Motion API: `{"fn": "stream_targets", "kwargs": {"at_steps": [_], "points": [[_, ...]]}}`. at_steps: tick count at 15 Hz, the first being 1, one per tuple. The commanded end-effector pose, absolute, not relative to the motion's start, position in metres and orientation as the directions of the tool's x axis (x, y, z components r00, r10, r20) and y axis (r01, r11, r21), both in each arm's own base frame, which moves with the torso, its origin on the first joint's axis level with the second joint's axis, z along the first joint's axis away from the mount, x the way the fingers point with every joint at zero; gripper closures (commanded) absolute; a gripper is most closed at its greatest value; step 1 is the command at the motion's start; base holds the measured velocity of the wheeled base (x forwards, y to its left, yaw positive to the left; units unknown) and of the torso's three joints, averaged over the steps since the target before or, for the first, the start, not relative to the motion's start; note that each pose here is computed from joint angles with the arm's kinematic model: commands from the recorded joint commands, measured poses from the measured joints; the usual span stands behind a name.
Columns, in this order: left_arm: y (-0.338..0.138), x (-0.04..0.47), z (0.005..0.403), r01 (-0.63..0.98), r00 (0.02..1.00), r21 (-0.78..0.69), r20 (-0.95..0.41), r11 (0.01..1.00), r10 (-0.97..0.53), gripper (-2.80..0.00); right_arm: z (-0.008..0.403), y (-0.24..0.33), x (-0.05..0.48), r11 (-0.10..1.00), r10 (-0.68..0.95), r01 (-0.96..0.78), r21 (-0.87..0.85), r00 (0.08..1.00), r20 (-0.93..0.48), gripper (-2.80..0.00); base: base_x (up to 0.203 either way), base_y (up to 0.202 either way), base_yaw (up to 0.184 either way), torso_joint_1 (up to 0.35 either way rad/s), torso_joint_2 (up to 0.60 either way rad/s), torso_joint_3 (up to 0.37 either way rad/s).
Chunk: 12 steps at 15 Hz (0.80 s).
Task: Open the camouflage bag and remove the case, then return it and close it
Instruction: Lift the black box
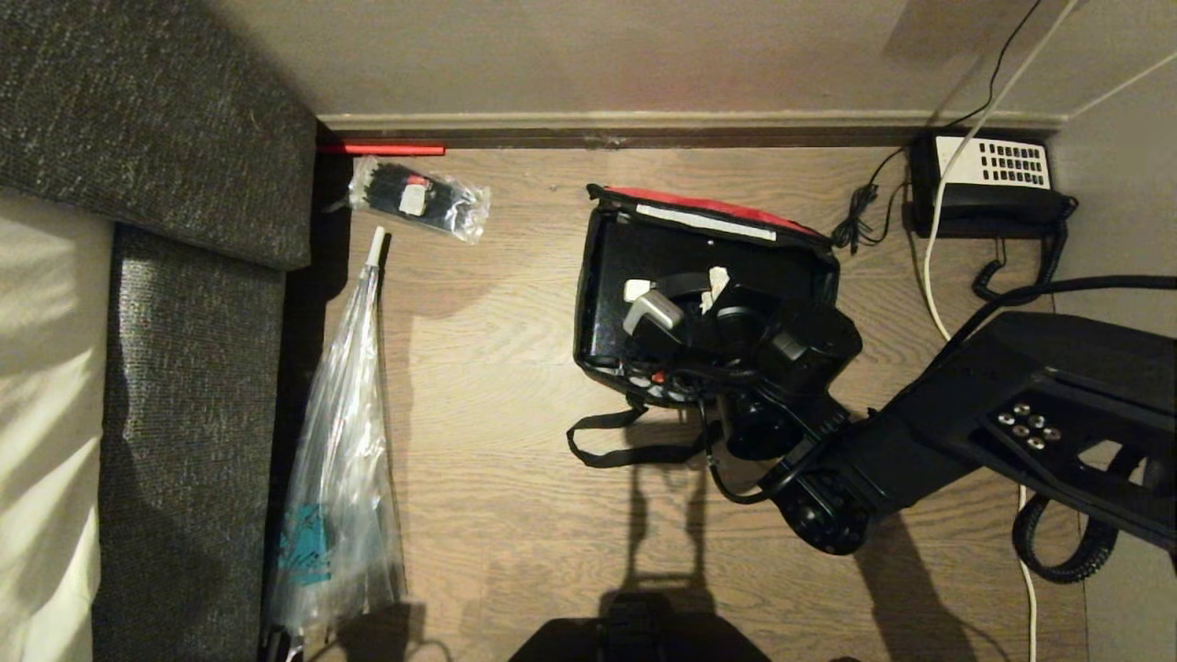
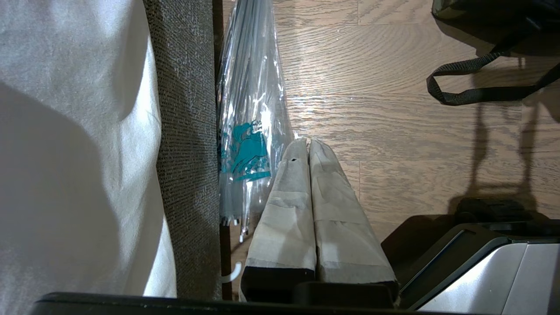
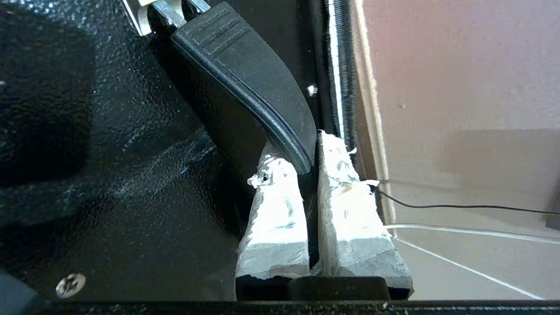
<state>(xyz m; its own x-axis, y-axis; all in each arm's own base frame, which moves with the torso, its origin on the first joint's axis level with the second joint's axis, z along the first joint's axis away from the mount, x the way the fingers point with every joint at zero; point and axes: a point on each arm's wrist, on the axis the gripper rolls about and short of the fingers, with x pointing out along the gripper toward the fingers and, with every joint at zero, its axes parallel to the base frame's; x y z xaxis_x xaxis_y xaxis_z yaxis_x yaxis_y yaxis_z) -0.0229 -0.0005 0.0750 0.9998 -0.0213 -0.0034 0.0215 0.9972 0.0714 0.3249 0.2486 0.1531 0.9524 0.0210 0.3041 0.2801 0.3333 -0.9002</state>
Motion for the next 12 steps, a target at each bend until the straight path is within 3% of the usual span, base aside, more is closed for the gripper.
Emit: {"fn": "stream_targets", "kwargs": {"at_steps": [1, 12], "points": [[0.000, -0.023, 0.075, 0.022, 1.000, 0.072, -0.006, 0.997, -0.021, 0.00, 0.151, 0.250, 0.326, 0.328, 0.019, 0.283, -0.901, 0.952, 0.306, 0.00, 0.000, 0.000, 0.000, 0.000, 0.00, 0.000], [0.000, -0.023, 0.075, 0.022, 1.000, 0.072, -0.006, 0.997, -0.021, 0.00, 0.169, 0.251, 0.318, 0.353, 0.021, 0.313, -0.882, 0.939, 0.342, 0.00, 0.000, 0.000, 0.000, 0.000, 0.00, 0.000]]}}
